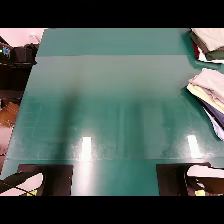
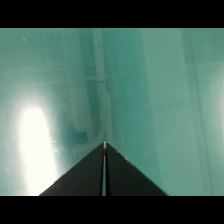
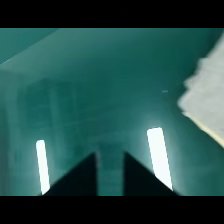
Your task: Fold the shirts.
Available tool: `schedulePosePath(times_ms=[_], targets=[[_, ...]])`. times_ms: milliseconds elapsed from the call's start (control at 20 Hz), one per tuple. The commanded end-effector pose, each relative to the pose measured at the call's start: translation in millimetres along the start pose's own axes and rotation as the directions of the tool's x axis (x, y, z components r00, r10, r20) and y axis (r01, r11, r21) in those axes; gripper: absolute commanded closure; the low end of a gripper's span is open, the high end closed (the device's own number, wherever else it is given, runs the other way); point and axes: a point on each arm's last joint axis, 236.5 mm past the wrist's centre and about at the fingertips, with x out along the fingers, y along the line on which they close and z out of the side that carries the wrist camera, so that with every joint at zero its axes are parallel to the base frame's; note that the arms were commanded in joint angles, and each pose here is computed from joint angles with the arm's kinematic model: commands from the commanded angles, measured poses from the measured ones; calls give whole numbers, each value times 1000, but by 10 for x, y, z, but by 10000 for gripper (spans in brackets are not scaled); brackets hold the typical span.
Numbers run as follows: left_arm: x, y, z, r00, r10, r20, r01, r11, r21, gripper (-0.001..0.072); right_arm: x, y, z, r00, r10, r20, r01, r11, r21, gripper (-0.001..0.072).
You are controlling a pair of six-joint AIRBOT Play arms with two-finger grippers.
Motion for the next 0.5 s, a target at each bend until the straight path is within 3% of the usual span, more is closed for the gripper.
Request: schedulePosePath(times_ms=[0,450], targets=[[1,1,10,1000,0,4,0,1000,-2,685,339,742,-240,984,139,-109,-151,982,-109,696],[1,1,10,1000,0,4,0,1000,-2,685,655,1395,-650,950,195,-244,-250,943,-219,697]])
